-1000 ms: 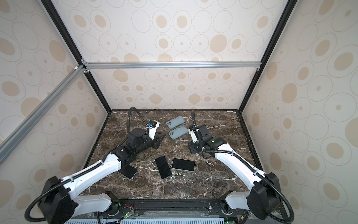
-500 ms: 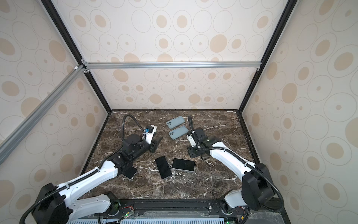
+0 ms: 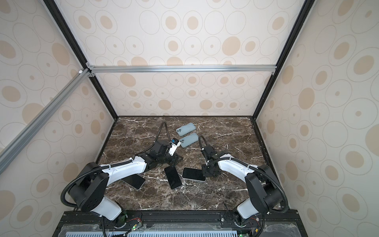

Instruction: Put the phone into the phone case

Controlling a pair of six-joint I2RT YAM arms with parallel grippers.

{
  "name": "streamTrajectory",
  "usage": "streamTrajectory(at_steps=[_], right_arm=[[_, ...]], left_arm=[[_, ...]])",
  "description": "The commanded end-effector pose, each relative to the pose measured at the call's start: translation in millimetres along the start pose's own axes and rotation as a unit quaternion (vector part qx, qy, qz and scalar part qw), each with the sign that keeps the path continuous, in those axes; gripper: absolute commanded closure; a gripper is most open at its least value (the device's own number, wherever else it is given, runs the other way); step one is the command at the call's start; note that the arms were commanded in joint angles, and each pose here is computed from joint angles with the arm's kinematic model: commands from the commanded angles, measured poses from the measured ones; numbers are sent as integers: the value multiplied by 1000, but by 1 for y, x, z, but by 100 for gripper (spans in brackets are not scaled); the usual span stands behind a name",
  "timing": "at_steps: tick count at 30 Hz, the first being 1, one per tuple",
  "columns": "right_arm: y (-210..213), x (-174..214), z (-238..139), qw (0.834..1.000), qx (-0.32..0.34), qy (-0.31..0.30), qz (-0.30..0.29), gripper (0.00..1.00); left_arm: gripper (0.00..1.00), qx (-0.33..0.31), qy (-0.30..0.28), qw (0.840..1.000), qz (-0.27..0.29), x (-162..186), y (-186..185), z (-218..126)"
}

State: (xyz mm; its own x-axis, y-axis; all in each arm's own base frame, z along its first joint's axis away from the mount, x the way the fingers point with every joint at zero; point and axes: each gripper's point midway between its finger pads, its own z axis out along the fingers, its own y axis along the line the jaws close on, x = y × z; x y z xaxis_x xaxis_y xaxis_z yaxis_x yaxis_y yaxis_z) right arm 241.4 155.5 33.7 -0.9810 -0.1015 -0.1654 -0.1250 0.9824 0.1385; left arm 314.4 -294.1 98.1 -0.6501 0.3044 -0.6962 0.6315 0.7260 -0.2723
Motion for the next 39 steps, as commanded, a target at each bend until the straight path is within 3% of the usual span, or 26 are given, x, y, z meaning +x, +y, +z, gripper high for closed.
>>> streamTrajectory(at_steps=[1,11,27,32,36,39], right_arm=[[-1,-8,3,1000,2,-12,16,73],[-9,-8,12,999,-3,-5,33,79],[-22,18,42,997,12,51,49,82],[-12,-12,1,1000,5,3,17,77],[11,-47,-45,995,-36,-67,-58,61],[35,-59,-69,981,-85,-104,-139,50]], left_arm=[[54,32,17,999,-26,2,-14,2],[62,37,64,997,-21,21,-21,25],[62,22,108,994,-16,38,-17,38],[62,20,69,997,1,17,-20,27],[61,13,-10,999,33,-15,-24,1],[59,14,-76,995,61,-37,-31,-25]])
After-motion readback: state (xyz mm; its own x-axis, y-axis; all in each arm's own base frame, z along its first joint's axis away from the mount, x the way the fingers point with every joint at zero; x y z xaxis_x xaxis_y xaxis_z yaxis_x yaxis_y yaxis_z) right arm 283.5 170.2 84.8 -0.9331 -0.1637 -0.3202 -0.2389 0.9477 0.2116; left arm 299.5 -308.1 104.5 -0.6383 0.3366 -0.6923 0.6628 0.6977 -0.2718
